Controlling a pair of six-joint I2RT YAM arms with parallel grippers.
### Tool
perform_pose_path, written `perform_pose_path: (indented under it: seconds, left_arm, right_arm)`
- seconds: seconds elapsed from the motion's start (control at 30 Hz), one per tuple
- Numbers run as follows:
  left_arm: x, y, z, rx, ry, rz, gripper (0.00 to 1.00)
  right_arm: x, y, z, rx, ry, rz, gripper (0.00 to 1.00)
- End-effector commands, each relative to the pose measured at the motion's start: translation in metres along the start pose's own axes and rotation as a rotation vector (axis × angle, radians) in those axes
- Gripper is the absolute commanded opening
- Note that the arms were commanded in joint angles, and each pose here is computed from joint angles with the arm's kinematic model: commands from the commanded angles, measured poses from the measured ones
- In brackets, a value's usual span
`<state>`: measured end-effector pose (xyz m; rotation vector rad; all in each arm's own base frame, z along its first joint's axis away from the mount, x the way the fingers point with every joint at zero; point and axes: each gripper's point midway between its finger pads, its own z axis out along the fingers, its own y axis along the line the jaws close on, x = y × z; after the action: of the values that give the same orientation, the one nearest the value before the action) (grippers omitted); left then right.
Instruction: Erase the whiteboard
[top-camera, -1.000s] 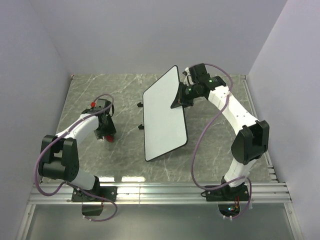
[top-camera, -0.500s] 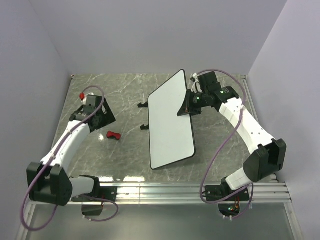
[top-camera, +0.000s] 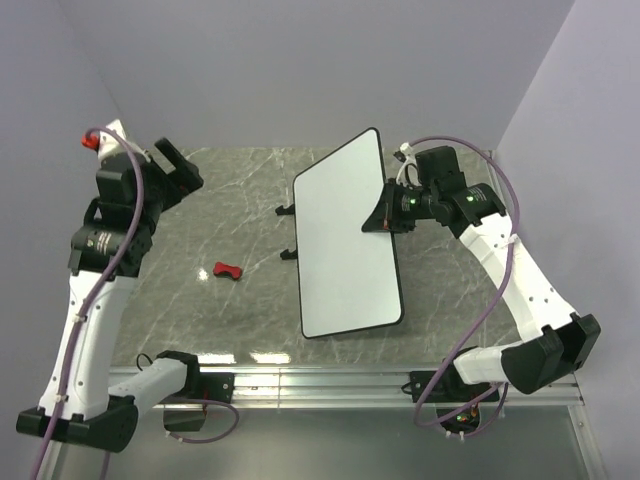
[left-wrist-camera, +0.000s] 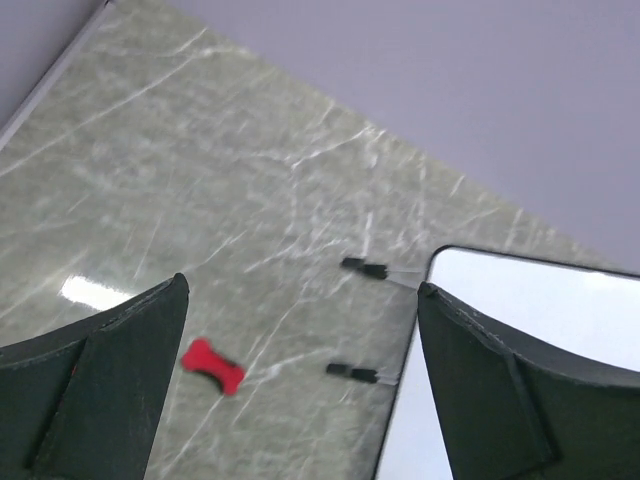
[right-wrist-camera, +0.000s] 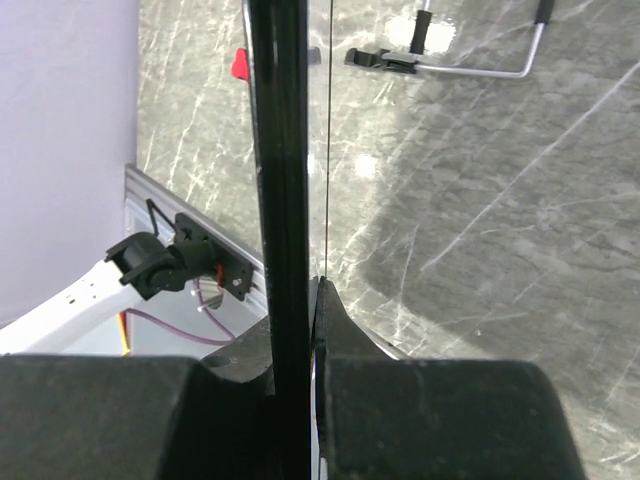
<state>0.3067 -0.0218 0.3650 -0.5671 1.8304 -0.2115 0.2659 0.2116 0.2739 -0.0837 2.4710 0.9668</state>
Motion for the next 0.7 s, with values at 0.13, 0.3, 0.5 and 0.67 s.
perform_pose_path:
  seconds: [0.13,0.3,0.5,0.67]
  left_arm:
    - [-0.031,-0.027,-0.027,0.087,-0.005,-0.002,0.99]
    - [-0.031,-0.027,-0.034,0.09,0.006,-0.017,0.99]
    - [-0.017,-0.02,-0.037,0.071,0.06,-0.016,0.99]
    - [-0.005,-0.017,-0.045,0.098,0.07,-0.036,0.99]
  right_arm:
    - [-0.031,0.041,-0.012,-0.171,-0.107,-0.035,0.0]
    - [-0.057,0.036,0.009,-0.149,-0.114,0.011,0.0]
    - [-0.075,0.021,0.03,-0.085,-0.111,0.051,0.0]
    - [-0.085,0.013,0.048,-0.082,-0.096,0.071,0.0]
